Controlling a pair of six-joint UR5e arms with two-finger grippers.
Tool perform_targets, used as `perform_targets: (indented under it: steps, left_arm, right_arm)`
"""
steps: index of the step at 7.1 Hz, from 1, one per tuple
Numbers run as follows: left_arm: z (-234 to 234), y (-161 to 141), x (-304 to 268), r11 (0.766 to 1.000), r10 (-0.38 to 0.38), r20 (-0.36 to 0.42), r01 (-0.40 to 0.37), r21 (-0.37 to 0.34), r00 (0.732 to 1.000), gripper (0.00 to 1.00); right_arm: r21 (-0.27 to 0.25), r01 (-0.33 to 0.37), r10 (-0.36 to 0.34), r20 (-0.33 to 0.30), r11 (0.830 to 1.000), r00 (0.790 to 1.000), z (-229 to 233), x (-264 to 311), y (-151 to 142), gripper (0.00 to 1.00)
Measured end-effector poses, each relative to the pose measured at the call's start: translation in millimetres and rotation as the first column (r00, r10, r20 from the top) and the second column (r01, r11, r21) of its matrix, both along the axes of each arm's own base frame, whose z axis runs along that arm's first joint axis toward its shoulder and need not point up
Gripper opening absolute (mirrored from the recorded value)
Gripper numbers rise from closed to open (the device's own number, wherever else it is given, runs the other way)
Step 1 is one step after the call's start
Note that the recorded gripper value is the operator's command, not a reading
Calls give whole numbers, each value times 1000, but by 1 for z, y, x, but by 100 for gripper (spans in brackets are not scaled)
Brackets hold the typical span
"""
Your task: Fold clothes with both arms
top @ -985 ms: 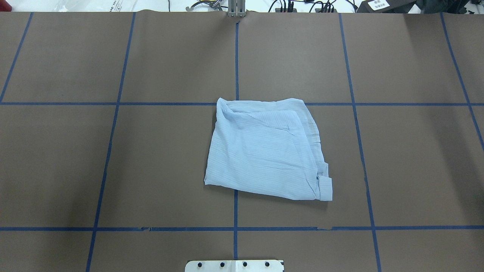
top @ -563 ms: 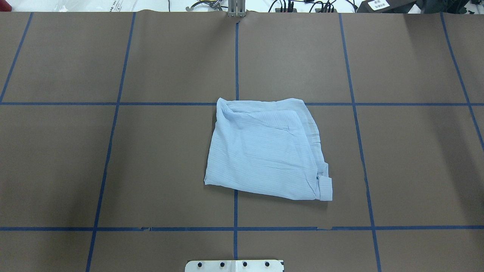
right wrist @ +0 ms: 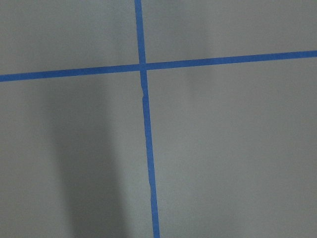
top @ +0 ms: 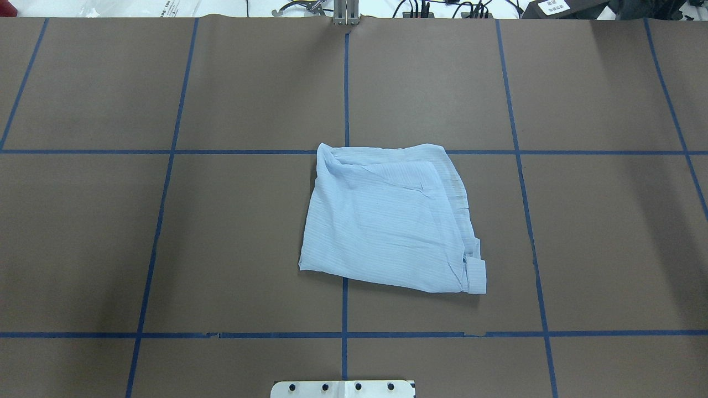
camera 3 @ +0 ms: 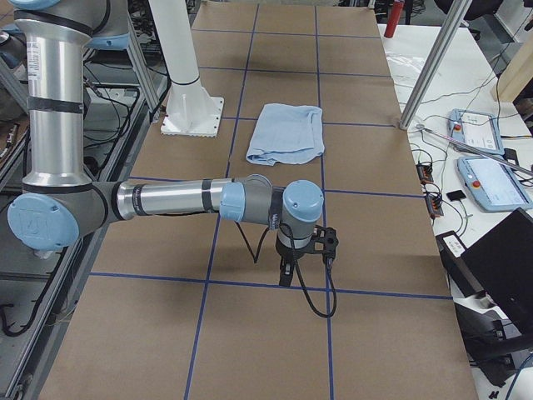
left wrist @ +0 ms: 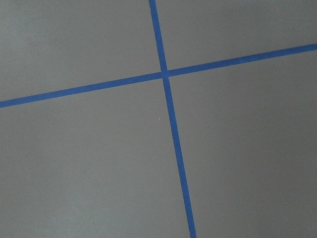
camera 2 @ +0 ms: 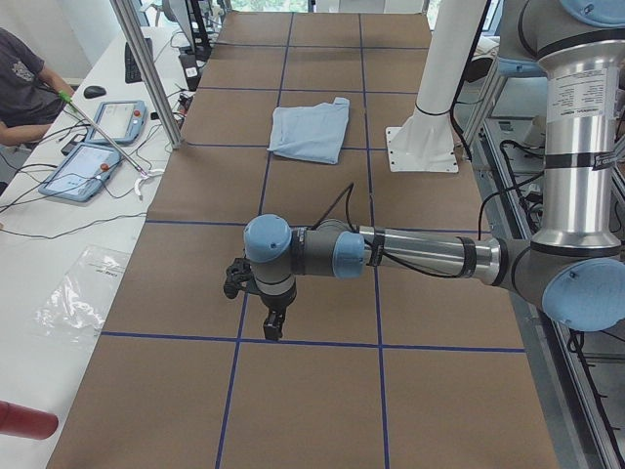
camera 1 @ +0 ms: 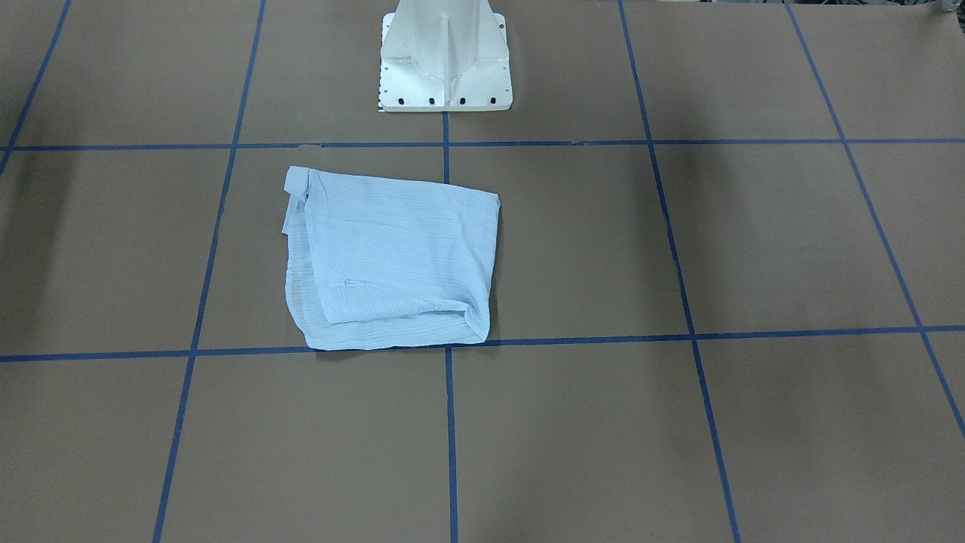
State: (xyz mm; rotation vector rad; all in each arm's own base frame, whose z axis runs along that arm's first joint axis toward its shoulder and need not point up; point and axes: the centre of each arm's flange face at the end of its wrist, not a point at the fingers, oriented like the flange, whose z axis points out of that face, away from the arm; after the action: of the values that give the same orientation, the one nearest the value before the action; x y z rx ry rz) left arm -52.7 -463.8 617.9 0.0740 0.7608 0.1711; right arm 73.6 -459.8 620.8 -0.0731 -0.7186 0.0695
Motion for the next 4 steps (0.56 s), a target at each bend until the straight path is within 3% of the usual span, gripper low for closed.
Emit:
perform_targets:
  steps: [4]
  left_arm:
    - [0, 0, 0, 1000, 0, -1, 0, 1, 1000, 100]
  right_arm:
    - [75, -41, 41, 0, 996, 999, 19, 0, -9, 100]
